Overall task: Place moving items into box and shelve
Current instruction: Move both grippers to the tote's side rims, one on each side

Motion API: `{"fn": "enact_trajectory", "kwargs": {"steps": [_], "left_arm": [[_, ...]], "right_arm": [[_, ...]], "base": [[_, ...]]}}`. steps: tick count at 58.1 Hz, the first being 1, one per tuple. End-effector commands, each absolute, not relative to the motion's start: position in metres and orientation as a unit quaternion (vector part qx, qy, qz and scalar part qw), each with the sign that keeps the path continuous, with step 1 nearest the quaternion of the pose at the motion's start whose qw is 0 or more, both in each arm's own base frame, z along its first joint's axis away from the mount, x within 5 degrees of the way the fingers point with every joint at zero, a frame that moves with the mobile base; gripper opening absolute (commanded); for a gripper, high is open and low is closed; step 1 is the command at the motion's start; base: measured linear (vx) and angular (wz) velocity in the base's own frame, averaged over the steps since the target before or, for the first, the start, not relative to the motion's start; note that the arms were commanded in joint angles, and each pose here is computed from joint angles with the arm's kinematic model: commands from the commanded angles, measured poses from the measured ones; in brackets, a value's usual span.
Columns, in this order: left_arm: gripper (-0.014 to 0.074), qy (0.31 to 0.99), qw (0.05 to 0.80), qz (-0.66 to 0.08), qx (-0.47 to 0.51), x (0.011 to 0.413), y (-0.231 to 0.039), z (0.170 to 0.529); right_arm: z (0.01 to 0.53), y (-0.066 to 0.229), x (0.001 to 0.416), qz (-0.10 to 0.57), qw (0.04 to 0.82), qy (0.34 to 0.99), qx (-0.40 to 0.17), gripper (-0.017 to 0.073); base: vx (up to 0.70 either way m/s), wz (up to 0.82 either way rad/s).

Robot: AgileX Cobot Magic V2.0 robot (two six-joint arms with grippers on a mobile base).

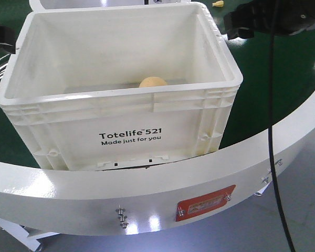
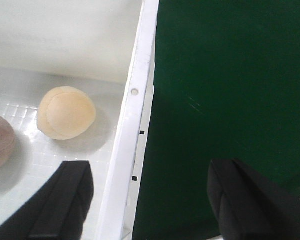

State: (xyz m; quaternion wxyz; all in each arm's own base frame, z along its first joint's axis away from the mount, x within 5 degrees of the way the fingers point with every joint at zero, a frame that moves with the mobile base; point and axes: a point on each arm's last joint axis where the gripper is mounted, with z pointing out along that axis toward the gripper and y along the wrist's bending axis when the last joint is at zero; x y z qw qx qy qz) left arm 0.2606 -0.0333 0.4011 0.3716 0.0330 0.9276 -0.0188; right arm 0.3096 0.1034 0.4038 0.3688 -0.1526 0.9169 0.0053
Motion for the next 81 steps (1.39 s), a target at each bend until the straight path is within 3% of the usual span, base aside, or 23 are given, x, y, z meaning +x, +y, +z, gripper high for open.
{"fn": "enact_trajectory", "kwargs": {"steps": [1,29,65,73,81], "left_arm": [[0.0517,0.916,0.401,-0.023,0.028,0.268,-0.035,0.422],[0.0517,0.957,0.289,-0.015,-0.003,0.323,-0.042,0.378],[0.0517,0.966,0.257,-0.011,-0.007,0.322,-0.042,0.371],[0.0507,0.968,0.249,-0.009,-0.007,0.320,-0.041,0.371],[0.0441,0.969,0.249,-0.009,-0.007,0.320,-0.041,0.371]], "right_arm": [[0.424,0.104,0.318,0.004,0.400,0.903,-0.156,0.0522],[0.378,0.125,0.376,-0.001,0.305,0.942,-0.140,0.0522],[0.361,0.127,0.381,-0.004,0.267,0.956,-0.120,0.0522],[0.360,0.127,0.380,-0.004,0.258,0.959,-0.120,0.0489],[0.360,0.127,0.380,-0.003,0.258,0.959,-0.121,0.0407]], "base": [[0.00,0.00],[0.00,0.00],[0.00,0.00],[0.00,0.00],[0.00,0.00]]}}
